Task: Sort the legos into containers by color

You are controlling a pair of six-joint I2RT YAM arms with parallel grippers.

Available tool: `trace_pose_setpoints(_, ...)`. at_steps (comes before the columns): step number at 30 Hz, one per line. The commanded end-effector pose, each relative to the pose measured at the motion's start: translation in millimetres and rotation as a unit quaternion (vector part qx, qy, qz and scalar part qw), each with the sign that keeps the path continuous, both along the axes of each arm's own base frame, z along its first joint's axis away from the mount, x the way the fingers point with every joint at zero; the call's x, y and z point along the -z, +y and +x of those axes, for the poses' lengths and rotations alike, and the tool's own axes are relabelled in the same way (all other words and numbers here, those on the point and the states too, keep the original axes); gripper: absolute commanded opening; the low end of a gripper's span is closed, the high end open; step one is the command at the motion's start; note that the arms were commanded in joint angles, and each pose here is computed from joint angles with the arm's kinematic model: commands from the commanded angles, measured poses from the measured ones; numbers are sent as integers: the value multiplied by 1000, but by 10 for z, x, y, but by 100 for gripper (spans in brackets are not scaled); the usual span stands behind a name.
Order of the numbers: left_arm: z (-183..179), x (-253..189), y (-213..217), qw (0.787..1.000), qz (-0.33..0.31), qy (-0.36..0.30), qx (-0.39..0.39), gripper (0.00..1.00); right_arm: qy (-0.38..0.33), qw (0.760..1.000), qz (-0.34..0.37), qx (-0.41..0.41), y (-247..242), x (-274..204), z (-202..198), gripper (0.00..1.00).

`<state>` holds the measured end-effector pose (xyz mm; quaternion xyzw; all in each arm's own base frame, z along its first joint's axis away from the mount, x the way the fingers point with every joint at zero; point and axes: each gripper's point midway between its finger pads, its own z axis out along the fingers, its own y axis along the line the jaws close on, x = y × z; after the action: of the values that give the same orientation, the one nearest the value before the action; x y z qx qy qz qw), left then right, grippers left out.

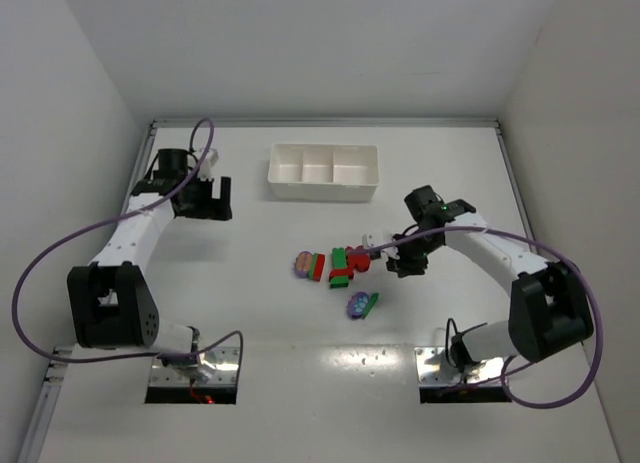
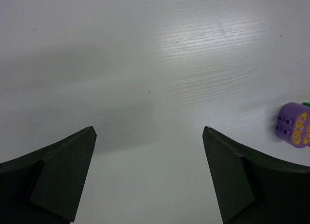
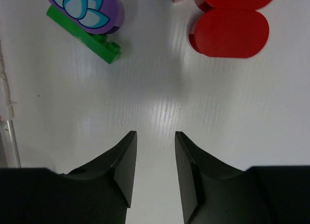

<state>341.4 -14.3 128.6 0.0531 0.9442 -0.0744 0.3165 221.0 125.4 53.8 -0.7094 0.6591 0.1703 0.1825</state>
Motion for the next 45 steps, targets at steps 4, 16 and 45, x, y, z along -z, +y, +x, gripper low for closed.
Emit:
trace_pose_setpoints(4,237,-182,-25,1000,-14,-21,9,100,-26,990,32,-134,207,10,-207,38)
trace_pose_setpoints(16,362,-129,-49,1000,-22,-11,14,100,-11,976,42,-213,460,111,-342,52)
trace_pose_setpoints(45,387,-87,-28,1000,-16,-7,15,100,21,950,-16,-311,728,525,-524,40)
